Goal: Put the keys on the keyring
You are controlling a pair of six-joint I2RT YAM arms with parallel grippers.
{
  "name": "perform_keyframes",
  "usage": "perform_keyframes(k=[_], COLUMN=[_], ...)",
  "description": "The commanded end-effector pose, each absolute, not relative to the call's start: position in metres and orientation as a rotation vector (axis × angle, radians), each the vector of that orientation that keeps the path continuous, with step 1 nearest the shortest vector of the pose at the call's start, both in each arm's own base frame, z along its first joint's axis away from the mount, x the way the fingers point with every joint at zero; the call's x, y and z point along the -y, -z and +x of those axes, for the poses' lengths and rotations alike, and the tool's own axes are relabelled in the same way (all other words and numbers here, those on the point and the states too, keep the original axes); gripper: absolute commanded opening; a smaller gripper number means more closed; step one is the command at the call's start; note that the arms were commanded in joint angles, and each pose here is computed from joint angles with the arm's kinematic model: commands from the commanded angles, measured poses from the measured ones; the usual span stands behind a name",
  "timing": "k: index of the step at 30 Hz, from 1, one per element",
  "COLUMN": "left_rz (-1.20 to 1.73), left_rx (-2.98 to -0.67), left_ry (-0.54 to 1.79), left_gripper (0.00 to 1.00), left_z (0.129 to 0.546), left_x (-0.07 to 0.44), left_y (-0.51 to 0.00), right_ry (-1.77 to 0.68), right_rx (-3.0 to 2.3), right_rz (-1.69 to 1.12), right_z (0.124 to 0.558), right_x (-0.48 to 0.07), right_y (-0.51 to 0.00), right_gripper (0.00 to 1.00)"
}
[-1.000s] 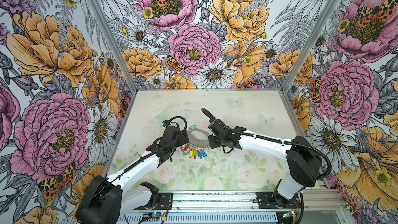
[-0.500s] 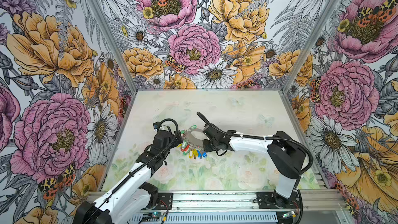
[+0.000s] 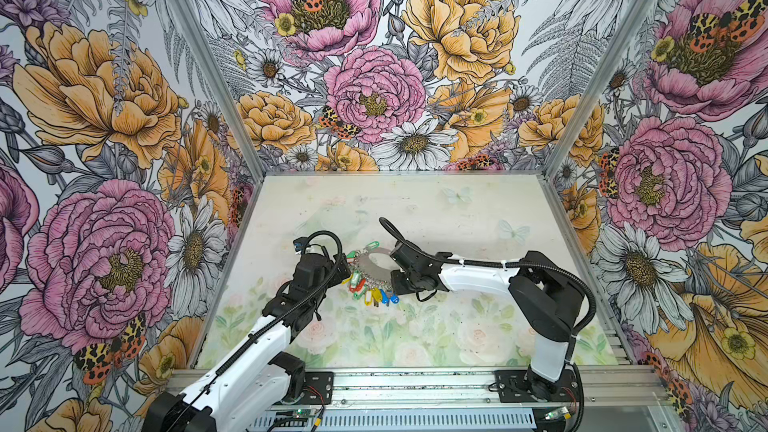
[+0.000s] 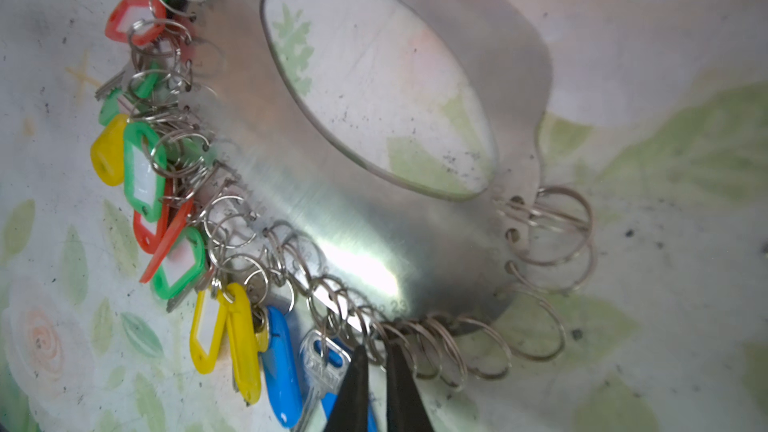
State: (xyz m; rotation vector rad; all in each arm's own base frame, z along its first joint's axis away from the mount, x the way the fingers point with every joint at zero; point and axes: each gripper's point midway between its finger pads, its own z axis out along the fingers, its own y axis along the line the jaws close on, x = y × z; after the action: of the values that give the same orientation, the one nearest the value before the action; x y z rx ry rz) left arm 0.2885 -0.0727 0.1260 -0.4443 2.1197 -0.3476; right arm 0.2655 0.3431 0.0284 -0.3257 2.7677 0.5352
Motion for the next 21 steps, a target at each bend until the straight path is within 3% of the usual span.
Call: perform_keyframes(k=[1,14,21], left_rz=[-0.439,-0.444,-0.444], left_rx=[-2.111,-2.109,-2.112], left_ry=[0.342,0.349,0.347], left_gripper=[0.99,0.99,0.99], left_z=[0.2888,0.2882,0.2877], left_x=[0.0703,0.0703,0.0701], left_y=[-0.1249,-0.1242,-0.1226], right_ry=[-0.512,-0.490,-0.487], right_rx=[-2.765,-2.758,-2.752], right_rz=[-0.296,-0.304,-0.314], right_z=[0.2684,0.2754,0.2778], right_x=[-0.3429,-0.3472,-0.3496], right_y=[-0.0217,-0.0164,-0.0160], right_gripper=[0.13,0.22,0.19])
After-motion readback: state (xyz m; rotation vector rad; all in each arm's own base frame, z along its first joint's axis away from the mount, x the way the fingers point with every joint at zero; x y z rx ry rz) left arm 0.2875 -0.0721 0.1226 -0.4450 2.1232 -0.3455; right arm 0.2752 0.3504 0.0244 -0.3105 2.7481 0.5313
